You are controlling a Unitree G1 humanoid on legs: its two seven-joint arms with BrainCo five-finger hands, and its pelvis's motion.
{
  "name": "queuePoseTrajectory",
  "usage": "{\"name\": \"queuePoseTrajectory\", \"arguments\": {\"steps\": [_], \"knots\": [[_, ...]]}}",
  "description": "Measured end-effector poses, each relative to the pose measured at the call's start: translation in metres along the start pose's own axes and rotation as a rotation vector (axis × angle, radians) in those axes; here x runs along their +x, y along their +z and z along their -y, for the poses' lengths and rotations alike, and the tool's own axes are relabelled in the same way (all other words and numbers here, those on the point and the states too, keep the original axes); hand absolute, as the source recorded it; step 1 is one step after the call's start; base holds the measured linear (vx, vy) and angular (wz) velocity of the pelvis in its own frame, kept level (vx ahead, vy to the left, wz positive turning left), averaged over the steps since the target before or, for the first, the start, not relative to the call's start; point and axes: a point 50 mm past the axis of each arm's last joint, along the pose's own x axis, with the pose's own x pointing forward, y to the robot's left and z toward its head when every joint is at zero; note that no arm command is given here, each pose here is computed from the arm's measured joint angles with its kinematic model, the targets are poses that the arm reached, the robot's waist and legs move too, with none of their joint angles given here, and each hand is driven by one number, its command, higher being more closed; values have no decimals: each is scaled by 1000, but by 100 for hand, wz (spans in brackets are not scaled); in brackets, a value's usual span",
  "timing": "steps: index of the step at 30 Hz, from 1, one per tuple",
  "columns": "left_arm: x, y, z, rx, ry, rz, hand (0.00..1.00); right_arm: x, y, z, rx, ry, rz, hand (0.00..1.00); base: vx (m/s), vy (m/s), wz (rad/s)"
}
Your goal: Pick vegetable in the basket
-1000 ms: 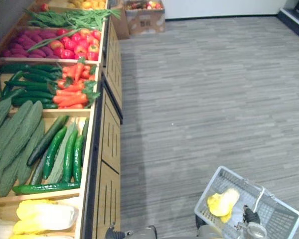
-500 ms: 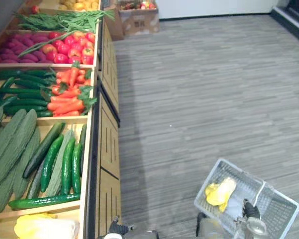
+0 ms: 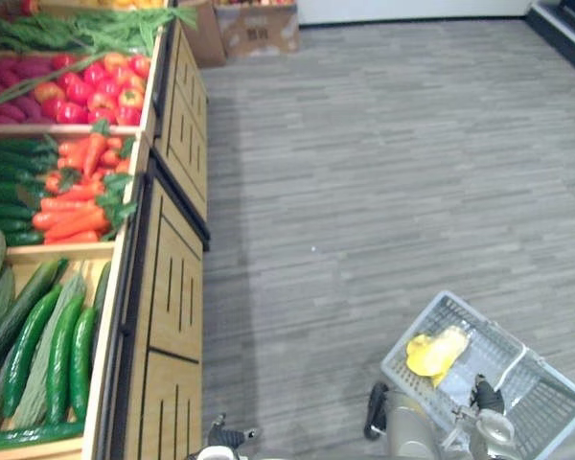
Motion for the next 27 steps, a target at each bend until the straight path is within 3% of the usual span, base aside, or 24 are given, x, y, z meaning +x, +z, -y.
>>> {"name": "queuePoseTrajectory", "arguments": {"steps": [7, 14, 19, 23, 27], "knots": [[0, 5, 0, 14, -1, 24, 0, -2, -17, 4, -56, 12, -76, 100, 305, -219, 31], [2, 7, -16, -177, 67, 28, 0, -13, -47, 15, -115, 8, -169, 100, 259, -81, 45], [0, 6, -12, -205, 76, 37, 0, -12, -44, 15, -151, 22, -154, 100, 260, 223, 32], [3, 12, -22, -189, 106, 57, 0, -12, -36, -10, -191, 101, -123, 100, 267, 179, 47], [-3, -11, -17, -178, 92, -15, 0, -12, -26, -33, -246, 188, -73, 100, 224, 187, -23]]}}
